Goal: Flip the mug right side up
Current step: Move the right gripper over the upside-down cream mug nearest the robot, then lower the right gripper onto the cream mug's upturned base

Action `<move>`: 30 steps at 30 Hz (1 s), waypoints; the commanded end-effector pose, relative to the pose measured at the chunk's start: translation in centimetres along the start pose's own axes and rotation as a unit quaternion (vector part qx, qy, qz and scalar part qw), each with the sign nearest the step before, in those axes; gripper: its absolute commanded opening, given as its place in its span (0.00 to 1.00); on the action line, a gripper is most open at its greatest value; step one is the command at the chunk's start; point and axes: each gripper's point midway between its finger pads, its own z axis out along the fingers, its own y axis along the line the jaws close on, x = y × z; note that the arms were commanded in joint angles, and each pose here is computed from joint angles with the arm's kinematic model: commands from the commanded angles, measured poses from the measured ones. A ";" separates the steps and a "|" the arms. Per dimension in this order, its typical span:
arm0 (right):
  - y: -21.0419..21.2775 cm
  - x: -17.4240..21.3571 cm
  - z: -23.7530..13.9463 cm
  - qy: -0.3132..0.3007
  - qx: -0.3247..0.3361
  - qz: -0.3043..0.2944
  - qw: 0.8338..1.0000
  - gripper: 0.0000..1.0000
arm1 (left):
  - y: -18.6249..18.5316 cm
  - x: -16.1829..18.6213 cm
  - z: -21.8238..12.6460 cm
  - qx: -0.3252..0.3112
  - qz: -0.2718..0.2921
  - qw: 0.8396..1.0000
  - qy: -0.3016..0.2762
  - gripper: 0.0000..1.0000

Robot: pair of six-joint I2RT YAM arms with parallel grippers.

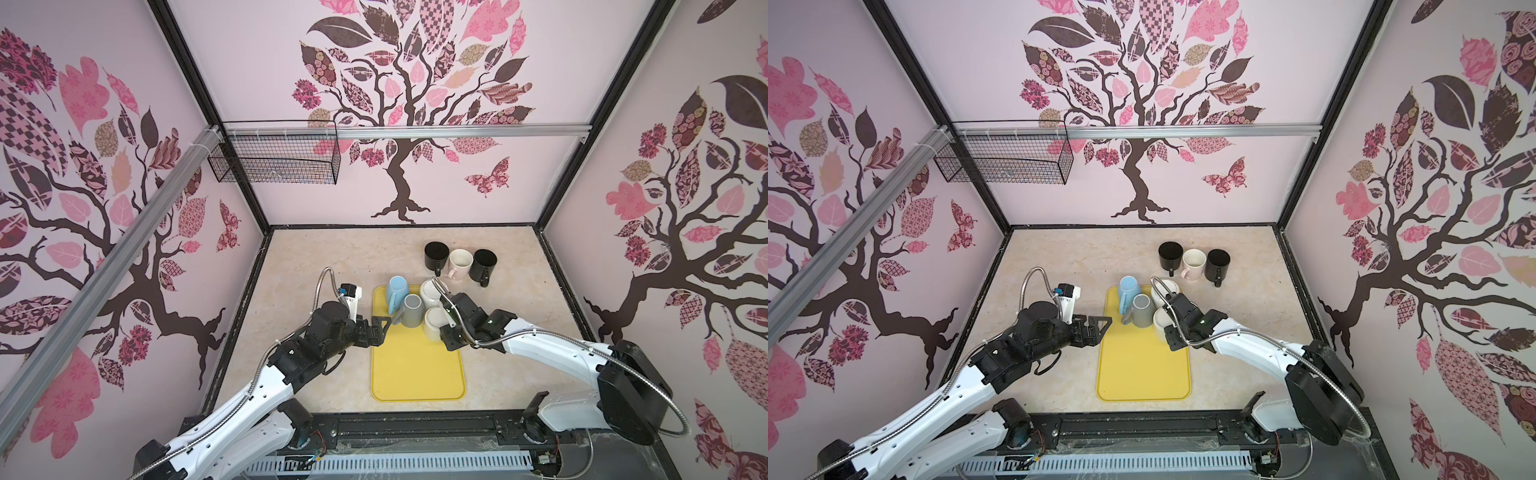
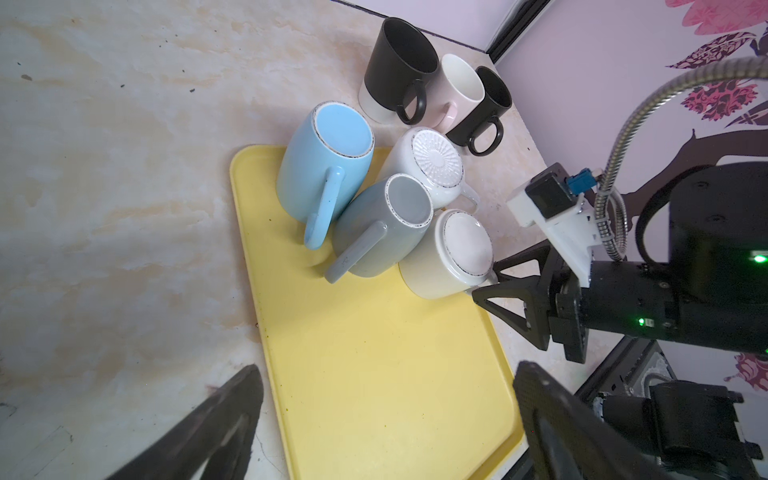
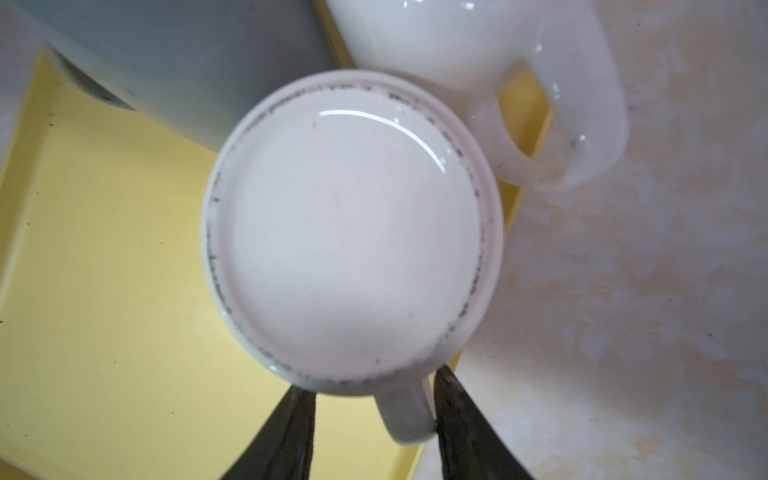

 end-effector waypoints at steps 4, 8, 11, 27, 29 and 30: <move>0.2 0.1 1.0 0.015 0.001 0.009 1.000 0.45 | 0.2 0.6 0.6 0.004 -0.005 1.000 0.006 0.97; 0.1 0.0 1.0 0.005 0.004 0.013 1.000 0.45 | 0.2 0.7 0.7 0.007 -0.007 1.000 0.009 0.97; -0.2 -0.3 0.8 -0.002 0.013 0.011 1.000 0.44 | 0.1 0.8 0.8 0.008 -0.006 1.000 0.010 0.97; 0.1 -0.5 0.6 -0.014 0.002 0.005 1.000 0.36 | 0.0 0.9 0.9 0.009 -0.006 1.000 0.017 0.97; 0.1 -0.5 0.7 -0.012 0.002 0.005 1.000 0.35 | 0.0 0.9 0.9 0.009 -0.006 1.000 0.017 0.97; 0.1 -0.4 0.8 -0.010 0.001 0.005 1.000 0.34 | 0.1 0.9 0.8 0.009 -0.006 1.000 0.017 0.97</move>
